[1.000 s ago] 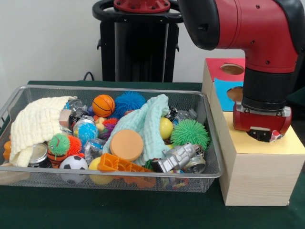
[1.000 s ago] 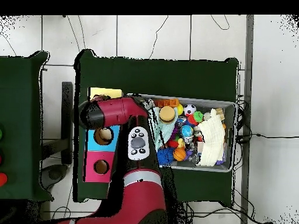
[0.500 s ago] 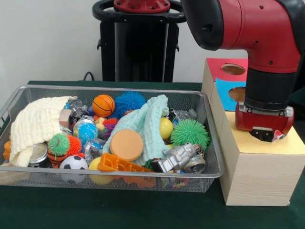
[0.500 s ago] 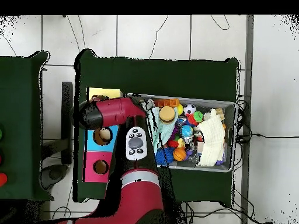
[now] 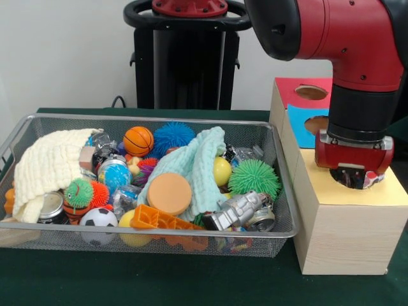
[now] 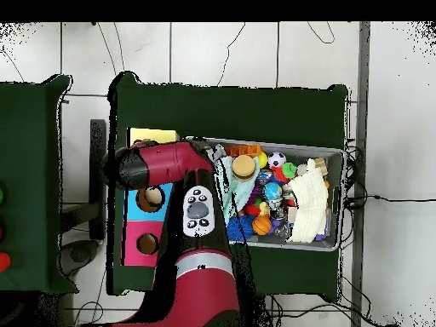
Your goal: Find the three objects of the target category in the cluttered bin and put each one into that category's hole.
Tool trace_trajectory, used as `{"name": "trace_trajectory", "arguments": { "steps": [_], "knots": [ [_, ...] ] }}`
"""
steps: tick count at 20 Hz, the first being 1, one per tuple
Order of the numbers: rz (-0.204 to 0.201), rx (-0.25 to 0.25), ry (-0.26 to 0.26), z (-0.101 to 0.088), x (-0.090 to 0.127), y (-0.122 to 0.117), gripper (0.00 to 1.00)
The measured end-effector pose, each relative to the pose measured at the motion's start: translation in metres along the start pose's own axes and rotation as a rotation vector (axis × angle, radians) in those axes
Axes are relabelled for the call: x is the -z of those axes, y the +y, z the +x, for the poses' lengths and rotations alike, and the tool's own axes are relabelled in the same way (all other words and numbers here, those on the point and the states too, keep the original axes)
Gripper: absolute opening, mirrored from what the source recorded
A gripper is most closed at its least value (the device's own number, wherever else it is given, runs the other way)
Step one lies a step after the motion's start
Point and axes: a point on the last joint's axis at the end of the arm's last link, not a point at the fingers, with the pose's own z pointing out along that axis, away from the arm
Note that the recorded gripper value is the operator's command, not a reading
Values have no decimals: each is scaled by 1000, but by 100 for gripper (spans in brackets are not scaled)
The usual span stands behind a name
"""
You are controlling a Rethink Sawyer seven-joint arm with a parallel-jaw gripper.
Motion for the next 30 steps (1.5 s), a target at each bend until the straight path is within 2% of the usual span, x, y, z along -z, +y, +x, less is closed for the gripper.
{"name": "trace_trajectory", "arguments": {
  "steps": [12,26,30],
  "knots": [
    [35,0,66,-10,47,3,100],
    [34,-6,84,-11,55,2,100],
    [44,-21,96,-21,75,-4,100]
  ]
}}
